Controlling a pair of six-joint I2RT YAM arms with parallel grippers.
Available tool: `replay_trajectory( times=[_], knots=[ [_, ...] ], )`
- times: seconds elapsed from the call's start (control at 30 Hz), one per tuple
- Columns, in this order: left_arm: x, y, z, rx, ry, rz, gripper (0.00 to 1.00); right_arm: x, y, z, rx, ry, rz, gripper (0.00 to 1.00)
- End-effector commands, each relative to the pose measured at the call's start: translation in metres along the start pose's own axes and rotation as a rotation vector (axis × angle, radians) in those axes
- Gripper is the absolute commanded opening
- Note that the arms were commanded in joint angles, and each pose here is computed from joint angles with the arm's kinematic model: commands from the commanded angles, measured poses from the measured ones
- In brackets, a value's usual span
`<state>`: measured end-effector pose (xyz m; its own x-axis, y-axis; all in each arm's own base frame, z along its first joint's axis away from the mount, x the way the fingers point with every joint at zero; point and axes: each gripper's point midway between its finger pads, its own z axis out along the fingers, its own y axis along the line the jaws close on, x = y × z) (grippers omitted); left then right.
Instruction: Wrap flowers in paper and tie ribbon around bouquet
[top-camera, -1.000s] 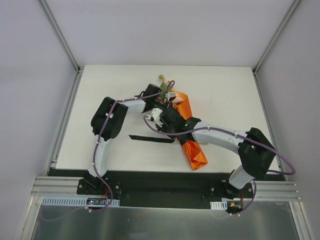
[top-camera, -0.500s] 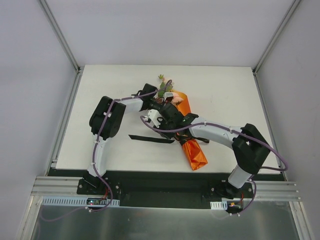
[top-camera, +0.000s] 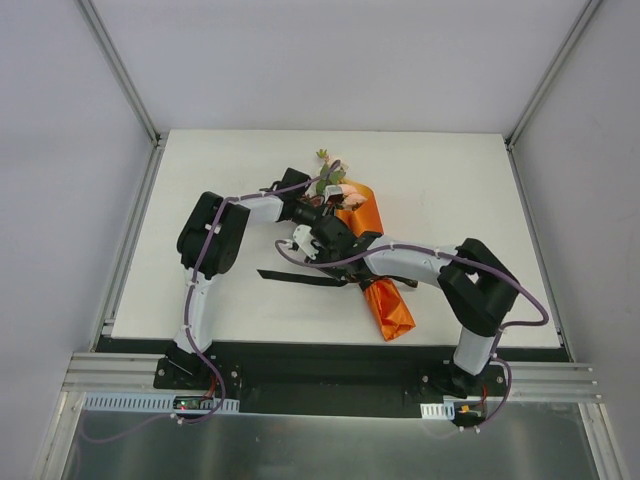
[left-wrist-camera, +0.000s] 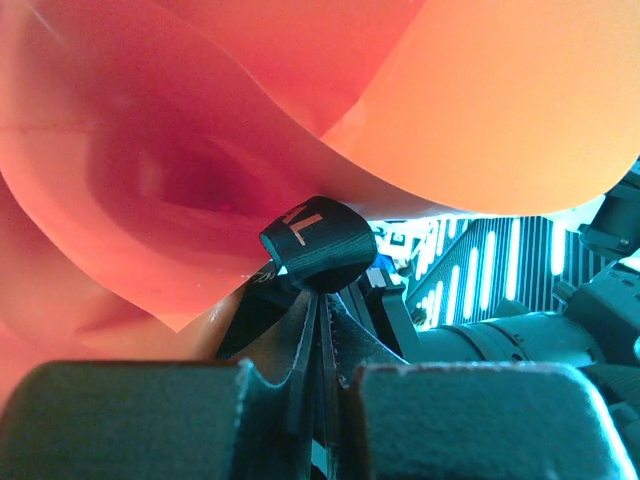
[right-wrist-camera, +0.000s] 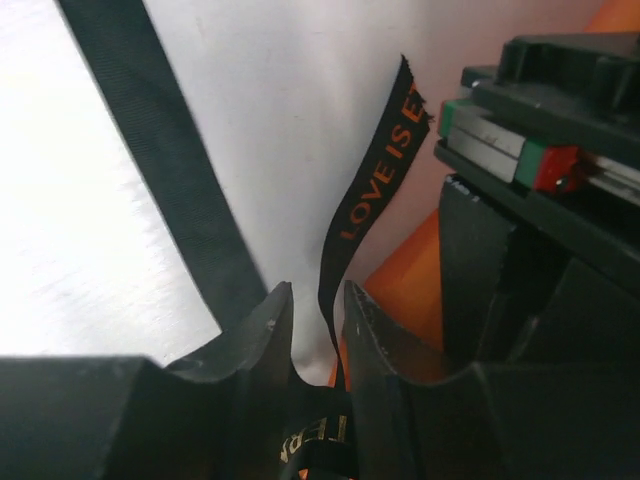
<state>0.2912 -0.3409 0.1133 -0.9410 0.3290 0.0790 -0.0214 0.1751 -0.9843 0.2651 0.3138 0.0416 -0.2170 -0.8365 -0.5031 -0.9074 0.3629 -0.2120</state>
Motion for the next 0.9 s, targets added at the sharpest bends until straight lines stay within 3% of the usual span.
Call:
replay_trajectory(
  times=[0.0, 0.6, 0.87],
  knots=[
    [0.011, -0.012, -0.003, 0.029, 0.024, 0.037, 0.0, -0.008, -0.026, 0.002, 0.172, -0.004, -0.034, 0.29],
    [0.02, -0.012, -0.003, 0.025, 0.026, 0.047, 0.0, 0.0, -0.017, 0.02, 0.175, 0.055, -0.137, 0.22],
    [0.025, -0.017, -0.005, 0.042, 0.036, 0.056, 0.0, -0.016, -0.022, 0.002, 0.205, -0.039, -0.12, 0.01]
  ],
)
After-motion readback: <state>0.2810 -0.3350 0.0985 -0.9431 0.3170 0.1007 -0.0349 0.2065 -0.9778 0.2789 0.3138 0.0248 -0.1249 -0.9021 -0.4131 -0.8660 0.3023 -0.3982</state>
